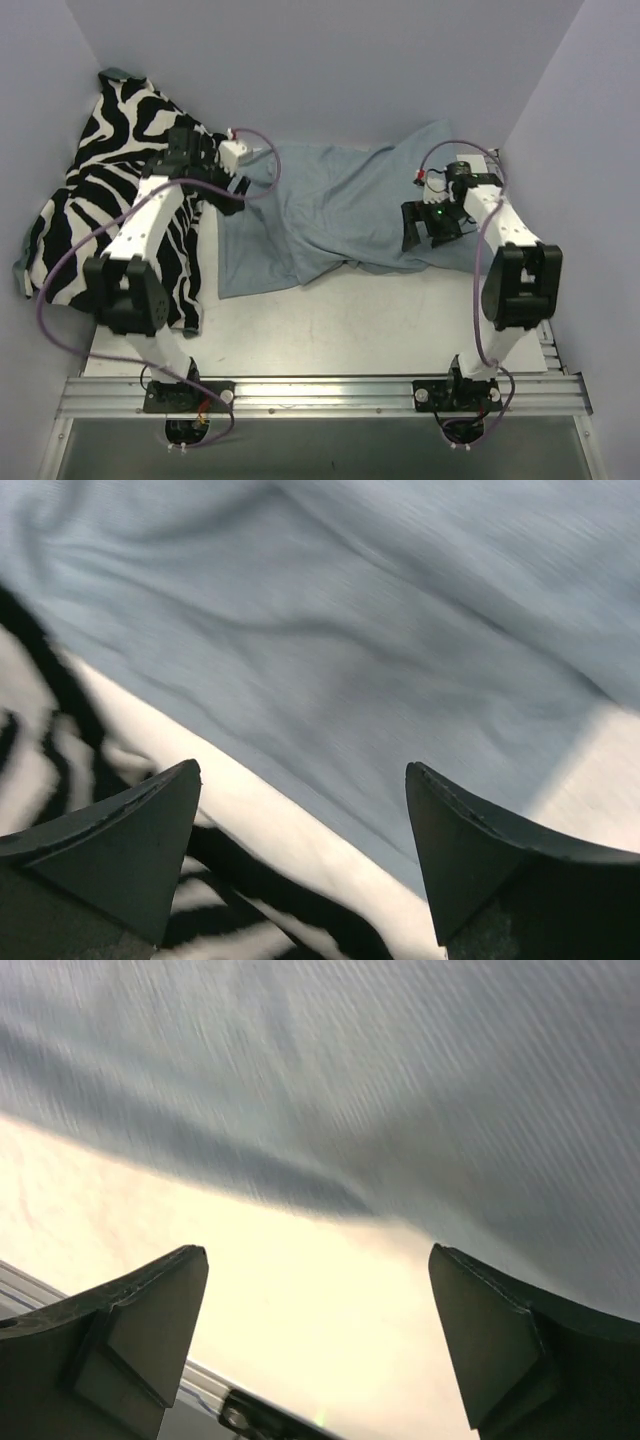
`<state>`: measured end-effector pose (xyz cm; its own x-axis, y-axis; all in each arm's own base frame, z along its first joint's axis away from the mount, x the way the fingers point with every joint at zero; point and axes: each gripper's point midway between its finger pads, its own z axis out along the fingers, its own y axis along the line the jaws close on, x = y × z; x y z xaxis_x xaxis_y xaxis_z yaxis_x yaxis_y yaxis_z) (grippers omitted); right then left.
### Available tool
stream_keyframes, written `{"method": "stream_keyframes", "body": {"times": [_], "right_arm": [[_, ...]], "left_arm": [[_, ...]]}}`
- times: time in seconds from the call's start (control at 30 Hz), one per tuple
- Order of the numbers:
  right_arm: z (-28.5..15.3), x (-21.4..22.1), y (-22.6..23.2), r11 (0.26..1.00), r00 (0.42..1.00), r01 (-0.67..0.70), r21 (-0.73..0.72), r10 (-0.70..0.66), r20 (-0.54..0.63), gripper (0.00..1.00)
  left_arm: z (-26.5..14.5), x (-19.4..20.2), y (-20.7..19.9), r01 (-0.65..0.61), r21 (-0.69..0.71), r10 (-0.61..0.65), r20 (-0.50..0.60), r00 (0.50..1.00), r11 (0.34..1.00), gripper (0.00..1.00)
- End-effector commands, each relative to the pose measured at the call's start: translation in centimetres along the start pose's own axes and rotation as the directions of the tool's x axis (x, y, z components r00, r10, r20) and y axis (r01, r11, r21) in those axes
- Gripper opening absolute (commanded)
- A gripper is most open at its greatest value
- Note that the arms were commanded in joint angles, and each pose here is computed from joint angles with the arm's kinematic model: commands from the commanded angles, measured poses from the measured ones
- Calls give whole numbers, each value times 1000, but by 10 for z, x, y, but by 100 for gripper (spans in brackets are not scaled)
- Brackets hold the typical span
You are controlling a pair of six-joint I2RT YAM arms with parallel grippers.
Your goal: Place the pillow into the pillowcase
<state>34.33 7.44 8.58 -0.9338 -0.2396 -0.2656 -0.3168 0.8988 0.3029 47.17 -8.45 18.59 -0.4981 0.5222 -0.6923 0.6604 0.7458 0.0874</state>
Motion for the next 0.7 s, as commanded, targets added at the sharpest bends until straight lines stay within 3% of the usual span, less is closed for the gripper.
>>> {"method": "stream_keyframes", "body": {"times": [0.0, 0.07, 0.1, 0.2, 0.4, 0.67], "right_arm": [[-59, 39, -10, 997, 996, 68, 47, -71, 56, 100], [-82, 63, -31, 971, 983, 173, 164, -181, 39, 100], [-86, 77, -42, 957, 979, 197, 215, -203, 6, 100], [-104, 112, -84, 919, 982, 190, 345, -180, -60, 100], [-104, 128, -136, 941, 997, 79, 330, -68, -46, 100], [-48, 101, -168, 967, 1000, 18, 253, -21, 11, 100]], "left_arm": [[-39, 51, -96, -88, 278, 93, -7, 996, 957, 92], [-51, 71, -115, -102, 285, 115, -28, 993, 953, 92], [-51, 87, -124, -94, 301, 116, -54, 992, 949, 97], [-49, 125, -147, -54, 332, 102, -128, 987, 942, 97], [-38, 165, -155, -41, 294, 100, -192, 976, 955, 98], [-3, 191, -137, -128, 191, 179, -279, 943, 973, 97]]}}
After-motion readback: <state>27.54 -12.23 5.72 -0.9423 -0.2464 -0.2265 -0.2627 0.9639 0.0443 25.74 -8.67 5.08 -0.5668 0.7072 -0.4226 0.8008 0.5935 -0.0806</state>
